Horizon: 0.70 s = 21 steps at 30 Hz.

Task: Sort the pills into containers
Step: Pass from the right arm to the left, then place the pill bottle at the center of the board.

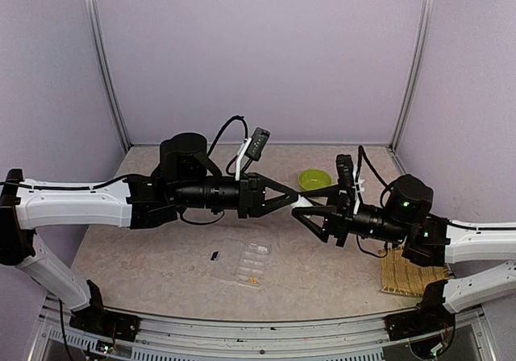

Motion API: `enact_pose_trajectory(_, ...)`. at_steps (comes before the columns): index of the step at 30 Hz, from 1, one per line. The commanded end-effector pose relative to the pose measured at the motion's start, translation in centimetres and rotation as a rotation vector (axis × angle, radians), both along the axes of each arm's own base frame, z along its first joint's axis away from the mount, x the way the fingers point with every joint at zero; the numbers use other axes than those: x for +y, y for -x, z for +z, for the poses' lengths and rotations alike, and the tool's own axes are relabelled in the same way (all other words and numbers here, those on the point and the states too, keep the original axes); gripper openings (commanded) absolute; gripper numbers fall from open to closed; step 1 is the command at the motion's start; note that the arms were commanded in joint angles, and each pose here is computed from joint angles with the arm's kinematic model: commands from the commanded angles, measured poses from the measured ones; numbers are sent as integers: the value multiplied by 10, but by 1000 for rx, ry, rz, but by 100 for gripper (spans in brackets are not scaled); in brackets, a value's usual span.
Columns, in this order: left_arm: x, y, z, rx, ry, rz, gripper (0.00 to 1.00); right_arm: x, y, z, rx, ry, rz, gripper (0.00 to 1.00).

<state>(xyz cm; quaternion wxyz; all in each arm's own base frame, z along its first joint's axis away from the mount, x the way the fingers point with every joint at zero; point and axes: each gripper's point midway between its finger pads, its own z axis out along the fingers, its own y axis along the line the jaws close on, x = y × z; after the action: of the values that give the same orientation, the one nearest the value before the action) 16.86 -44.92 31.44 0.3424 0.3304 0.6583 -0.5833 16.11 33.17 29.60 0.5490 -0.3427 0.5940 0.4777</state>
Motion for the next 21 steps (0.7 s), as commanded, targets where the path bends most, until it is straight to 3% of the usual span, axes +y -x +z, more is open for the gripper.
enact_pose_trajectory(1,10,3,4,13,21,0,2,-3,-15,-2,6,12,-69,62)
enact_pose_trajectory(3,14,-2,3,19,21,17,2,-5,-18,-5,9,26,-91,73)
enact_pose_trajectory(5,15,-4,2,19,14,27,2,-9,-23,-6,11,35,-128,98)
enact_pose_trajectory(17,28,-63,-54,-53,-215,251,3,-75,-68,-17,33,156,-549,100)
enact_pose_trajectory(21,35,-91,-76,-85,-315,338,3,-89,-71,-22,38,172,-610,100)
